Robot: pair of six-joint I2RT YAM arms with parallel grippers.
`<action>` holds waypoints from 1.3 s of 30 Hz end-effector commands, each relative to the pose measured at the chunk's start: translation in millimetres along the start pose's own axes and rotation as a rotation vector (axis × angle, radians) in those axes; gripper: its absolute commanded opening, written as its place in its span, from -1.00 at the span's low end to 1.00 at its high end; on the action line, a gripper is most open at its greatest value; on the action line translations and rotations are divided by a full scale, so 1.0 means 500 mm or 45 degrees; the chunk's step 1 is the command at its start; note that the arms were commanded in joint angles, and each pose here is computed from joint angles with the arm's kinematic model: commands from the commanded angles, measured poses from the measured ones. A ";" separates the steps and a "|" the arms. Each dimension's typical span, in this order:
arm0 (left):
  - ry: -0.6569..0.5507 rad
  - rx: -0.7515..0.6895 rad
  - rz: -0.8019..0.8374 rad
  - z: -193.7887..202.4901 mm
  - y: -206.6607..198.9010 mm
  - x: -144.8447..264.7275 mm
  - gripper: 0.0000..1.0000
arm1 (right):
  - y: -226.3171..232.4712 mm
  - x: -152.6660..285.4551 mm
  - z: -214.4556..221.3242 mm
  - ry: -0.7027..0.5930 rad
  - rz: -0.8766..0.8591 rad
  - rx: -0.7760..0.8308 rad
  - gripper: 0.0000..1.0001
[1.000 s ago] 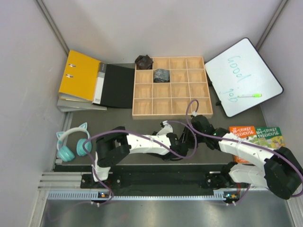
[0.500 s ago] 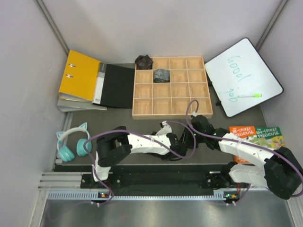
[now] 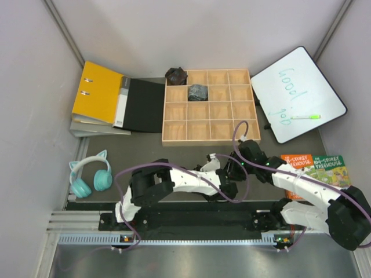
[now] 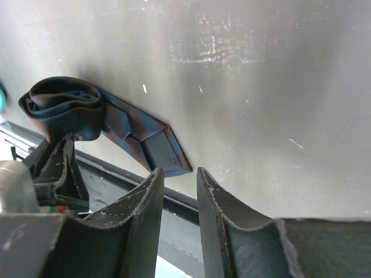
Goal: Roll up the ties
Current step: Roll the tie at the center of the board.
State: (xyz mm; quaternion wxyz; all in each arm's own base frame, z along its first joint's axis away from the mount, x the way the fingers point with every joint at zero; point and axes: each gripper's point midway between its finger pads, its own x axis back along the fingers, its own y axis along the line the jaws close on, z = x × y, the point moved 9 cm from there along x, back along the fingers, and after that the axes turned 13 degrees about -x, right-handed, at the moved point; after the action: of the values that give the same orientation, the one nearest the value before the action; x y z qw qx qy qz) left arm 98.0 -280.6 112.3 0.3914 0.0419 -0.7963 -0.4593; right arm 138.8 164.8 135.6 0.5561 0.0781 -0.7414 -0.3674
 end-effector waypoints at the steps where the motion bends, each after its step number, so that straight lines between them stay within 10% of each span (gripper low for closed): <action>1: 0.028 -0.054 -0.021 0.006 -0.011 0.015 -1.00 | -0.001 0.009 -0.009 -0.042 -0.023 0.013 -0.39; 19: 0.002 -0.183 0.099 -0.011 -0.080 0.040 -0.93 | -0.013 0.019 -0.013 -0.057 -0.024 0.004 -0.38; 39: -0.163 0.097 0.515 -0.069 0.012 0.153 0.74 | 0.038 0.019 -0.038 -0.029 -0.027 0.069 -0.37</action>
State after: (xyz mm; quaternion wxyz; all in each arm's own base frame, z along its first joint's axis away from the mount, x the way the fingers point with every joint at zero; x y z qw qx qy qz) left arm 71.5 -318.4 125.0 0.4489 -0.0767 -0.7753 -0.4377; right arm 138.5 153.7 134.2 0.5696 0.0629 -0.7428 -0.3462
